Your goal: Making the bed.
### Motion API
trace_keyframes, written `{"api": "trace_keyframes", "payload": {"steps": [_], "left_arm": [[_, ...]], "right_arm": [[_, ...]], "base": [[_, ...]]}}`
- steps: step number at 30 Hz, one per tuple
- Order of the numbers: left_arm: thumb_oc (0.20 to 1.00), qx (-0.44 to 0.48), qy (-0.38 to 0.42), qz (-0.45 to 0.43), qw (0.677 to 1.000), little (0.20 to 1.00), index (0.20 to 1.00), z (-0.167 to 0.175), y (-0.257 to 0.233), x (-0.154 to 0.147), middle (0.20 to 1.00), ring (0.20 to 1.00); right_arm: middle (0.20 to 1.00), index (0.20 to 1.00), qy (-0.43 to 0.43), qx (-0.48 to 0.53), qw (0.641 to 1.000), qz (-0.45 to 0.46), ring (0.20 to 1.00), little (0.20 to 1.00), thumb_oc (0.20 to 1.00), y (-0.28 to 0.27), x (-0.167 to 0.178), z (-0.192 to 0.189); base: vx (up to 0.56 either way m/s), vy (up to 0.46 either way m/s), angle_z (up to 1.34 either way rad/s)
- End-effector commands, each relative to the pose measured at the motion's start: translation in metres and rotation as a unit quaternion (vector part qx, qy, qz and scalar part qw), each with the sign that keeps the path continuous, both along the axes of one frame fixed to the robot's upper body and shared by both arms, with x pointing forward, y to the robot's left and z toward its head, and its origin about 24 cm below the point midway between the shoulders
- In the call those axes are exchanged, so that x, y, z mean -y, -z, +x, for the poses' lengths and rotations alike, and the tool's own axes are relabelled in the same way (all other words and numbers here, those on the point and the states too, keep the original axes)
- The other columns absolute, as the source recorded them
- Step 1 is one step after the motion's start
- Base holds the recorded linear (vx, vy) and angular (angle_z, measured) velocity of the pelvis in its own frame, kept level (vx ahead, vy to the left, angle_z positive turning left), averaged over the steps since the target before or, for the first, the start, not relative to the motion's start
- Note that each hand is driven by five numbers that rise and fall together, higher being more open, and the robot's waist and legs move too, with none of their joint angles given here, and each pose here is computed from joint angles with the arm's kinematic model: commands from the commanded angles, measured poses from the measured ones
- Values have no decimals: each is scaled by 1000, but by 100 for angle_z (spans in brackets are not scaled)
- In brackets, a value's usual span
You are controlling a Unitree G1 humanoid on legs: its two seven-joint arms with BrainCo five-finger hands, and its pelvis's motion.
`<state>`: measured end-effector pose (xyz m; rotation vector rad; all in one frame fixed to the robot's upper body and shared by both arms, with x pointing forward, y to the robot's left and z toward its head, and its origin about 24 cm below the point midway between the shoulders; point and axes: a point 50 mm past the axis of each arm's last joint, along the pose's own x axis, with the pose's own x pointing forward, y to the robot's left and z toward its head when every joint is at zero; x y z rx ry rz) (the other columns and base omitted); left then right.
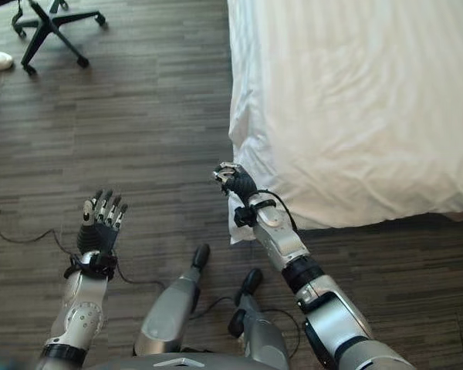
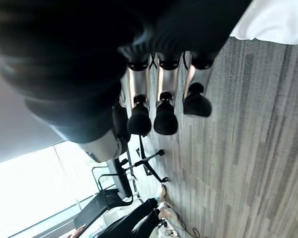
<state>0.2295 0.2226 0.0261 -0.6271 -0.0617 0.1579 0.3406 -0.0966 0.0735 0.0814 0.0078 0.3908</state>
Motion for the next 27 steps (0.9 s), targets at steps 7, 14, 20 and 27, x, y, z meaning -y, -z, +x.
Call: {"api": "trace_keyframes", "payload": {"steps": [7,14,20,27], "left_arm": [[1000,54,23,40,997,1000,1000,-1,-23,0,1000,1000],[1000,56,34,37,997,1000,1000,-1,-23,3,1000,1000],[1000,62,36,21,997,1000,1000,5,-24,10,1000,1000],[1000,69,25,18,997,1000,1000,4,-24,8,1000,1000]], "right_arm": [[200,200,116,-1,992,-47,200,200,200,-7,56,25],[200,200,266,-69,959,-74,200,200,200,12,144,19],[200,200,362,-230,903,-37,200,200,200,102,185,-50],[200,200,442,-344,828,-28,200,200,200,157,220,-136]], "base": [[7,14,6],[-8,22,-1],[-7,63,-16],[16,40,-8]]}}
